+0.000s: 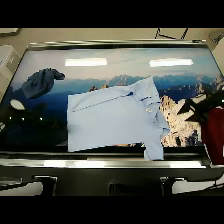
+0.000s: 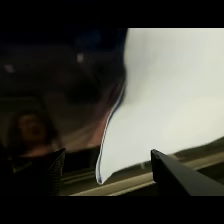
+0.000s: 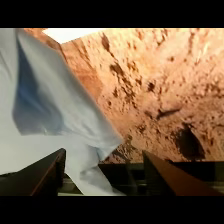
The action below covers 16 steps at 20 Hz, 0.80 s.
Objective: Fold the clothes and pants, and hang the long-sleeved shirts on hangers.
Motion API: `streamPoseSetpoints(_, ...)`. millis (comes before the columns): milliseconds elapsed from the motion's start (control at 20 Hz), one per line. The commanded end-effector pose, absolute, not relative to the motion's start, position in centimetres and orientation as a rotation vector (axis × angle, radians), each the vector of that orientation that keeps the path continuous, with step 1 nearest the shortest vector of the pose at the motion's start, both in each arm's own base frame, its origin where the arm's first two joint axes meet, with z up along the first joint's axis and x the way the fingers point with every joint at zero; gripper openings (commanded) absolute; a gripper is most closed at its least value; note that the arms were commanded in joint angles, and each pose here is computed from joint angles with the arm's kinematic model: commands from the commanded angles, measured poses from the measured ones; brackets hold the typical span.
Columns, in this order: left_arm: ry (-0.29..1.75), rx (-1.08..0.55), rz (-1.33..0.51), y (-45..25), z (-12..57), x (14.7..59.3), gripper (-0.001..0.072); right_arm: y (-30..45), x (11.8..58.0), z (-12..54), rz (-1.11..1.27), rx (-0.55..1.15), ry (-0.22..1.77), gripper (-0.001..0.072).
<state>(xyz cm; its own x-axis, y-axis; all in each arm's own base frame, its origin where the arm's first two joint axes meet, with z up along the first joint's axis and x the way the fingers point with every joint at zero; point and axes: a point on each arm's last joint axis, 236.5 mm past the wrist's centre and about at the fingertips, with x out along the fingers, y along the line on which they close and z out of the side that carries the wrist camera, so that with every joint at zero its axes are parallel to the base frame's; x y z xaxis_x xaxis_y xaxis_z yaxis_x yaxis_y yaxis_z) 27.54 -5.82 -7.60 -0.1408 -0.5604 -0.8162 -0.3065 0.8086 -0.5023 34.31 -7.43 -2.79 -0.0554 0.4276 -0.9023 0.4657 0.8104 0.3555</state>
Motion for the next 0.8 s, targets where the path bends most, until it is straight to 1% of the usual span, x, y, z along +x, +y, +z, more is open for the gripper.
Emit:
streamPoseSetpoints(0, 1.696, -0.842, -0.341, -9.7, -9.9, 23.0, 0.0572, -5.6, 28.9, -5.4, -0.017, 0.716, 1.715, 0.0569)
streamPoseSetpoints(50, 1.693, -0.867, -0.345, -10.2, -10.2, 22.6, 0.0476, -5.3, 28.2, -5.6, -0.015, 0.722, 1.727, 0.0569)
streamPoseSetpoints(100, 1.695, -0.873, -0.343, -10.6, -10.6, 22.2, 0.0459, -5.1, 27.8, -5.6, -0.015, 0.725, 1.734, 0.0568)
streamPoseSetpoints(350, 1.703, -0.825, -0.336, -11.5, -11.7, 21.7, 0.0452, -4.8, 27.3, -6.3, -0.032, 0.742, 1.741, 0.0568)
streamPoseSetpoints(400, 1.708, -0.821, -0.328, -11.8, -11.8, 21.7, 0.0428, -4.6, 27.0, -6.9, -0.041, 0.752, 1.747, 0.0568)
streamPoseSetpoints(450, 1.71, -0.81, -0.332, -12.1, -11.9, 21.6, 0.0234, -4.4, 26.5, -7.7, -0.057, 0.766, 1.752, 0.0568)
streamPoseSetpoints(500, 1.711, -0.803, -0.339, -12.2, -11.8, 21.6, 0.0076, -4.1, 26.3, -8.6, -0.064, 0.782, 1.745, 0.0567)
streamPoseSetpoints(550, 1.708, -0.8, -0.346, -12.2, -11.7, 21.7, 0.0024, -3.6, 26.4, -9.3, -0.066, 0.81, 1.727, 0.0565)
streamPoseSetpoints(700, 1.7, -0.795, -0.362, -12.3, -11.0, 21.9, 0.0024, -2.2, 28.1, -10.5, -0.048, 0.897, 1.626, 0.054)
streamPoseSetpoints(750, 1.692, -0.792, -0.367, -12.3, -10.7, 22.1, 0.0024, -2.0, 28.9, -10.8, -0.047, 0.923, 1.584, 0.0515)
